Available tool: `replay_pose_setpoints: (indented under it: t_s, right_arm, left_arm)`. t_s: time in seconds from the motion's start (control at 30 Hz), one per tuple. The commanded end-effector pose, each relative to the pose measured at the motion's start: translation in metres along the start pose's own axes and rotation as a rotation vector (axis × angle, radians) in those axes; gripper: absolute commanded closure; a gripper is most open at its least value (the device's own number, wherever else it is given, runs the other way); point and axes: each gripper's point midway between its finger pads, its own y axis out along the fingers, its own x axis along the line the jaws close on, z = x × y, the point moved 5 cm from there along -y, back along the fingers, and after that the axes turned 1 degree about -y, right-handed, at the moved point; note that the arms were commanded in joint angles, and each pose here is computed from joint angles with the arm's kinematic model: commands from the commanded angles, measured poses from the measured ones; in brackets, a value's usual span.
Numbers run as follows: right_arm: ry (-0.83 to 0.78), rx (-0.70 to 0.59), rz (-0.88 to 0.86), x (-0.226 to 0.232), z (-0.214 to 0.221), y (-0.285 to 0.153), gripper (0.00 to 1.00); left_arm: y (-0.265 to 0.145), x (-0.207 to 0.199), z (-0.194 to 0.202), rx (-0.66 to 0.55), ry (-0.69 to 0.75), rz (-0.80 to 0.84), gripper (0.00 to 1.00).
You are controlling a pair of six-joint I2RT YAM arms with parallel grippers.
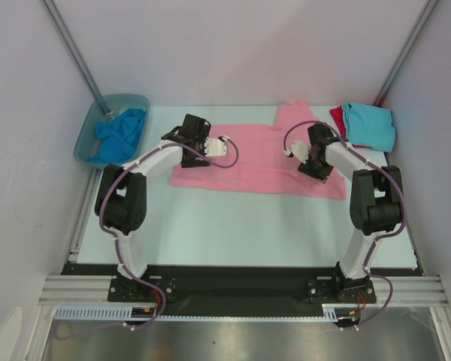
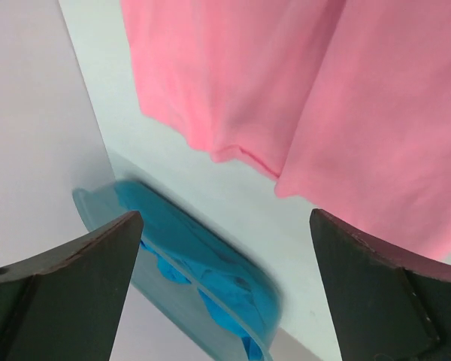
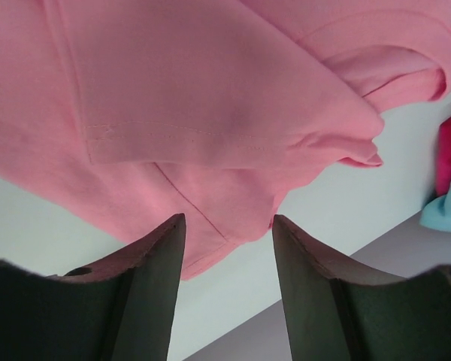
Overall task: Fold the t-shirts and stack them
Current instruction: Fold the tshirt
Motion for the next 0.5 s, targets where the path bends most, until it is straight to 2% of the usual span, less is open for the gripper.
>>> replay_pose_setpoints:
  t_s: [0.0, 0.2, 0.23, 0.27, 0.33, 0.37, 0.4, 0.43, 0.47]
  right_arm:
    - [0.073, -0.048, 0.016, -0.005, -0.008, 0.000, 0.45]
    - [0.066, -0.049, -0.049, 0.007, -0.003, 0.001, 0.46]
    - [0.059, -0.044, -0.064, 0.009, -0.002, 0.001, 0.48]
    - [0.055, -0.044, -0.072, 0.010, -0.002, 0.000, 0.57]
    - [0.063, -0.050, -0.089, 0.009, -0.003, -0.007, 0.67]
    - [0.067, -0.056, -0.094, 0.008, -0.004, -0.010, 0.78]
    - [0.073, -0.062, -0.099, 0.007, -0.006, -0.015, 0.84]
    - [0.082, -0.070, -0.104, 0.007, -0.007, -0.017, 0.90]
    - [0.089, -0.071, -0.105, 0.007, -0.007, -0.018, 1.00]
  left_arm:
    - [-0.007, -0.024, -0.020, -0.107, -0.029, 0.070, 0.02]
    - [0.009, -0.047, -0.021, -0.104, -0.065, 0.144, 0.03]
    - [0.012, -0.050, -0.021, -0.104, -0.064, 0.154, 0.04]
    - [0.018, -0.054, -0.021, -0.095, -0.064, 0.168, 0.05]
    - [0.021, -0.055, -0.021, -0.086, -0.070, 0.175, 0.11]
    - [0.021, -0.055, -0.020, -0.087, -0.072, 0.176, 0.12]
    - [0.020, -0.056, -0.019, -0.087, -0.078, 0.180, 0.21]
    - [0.019, -0.057, -0.019, -0.089, -0.087, 0.184, 0.25]
    - [0.019, -0.058, -0.019, -0.091, -0.090, 0.187, 0.30]
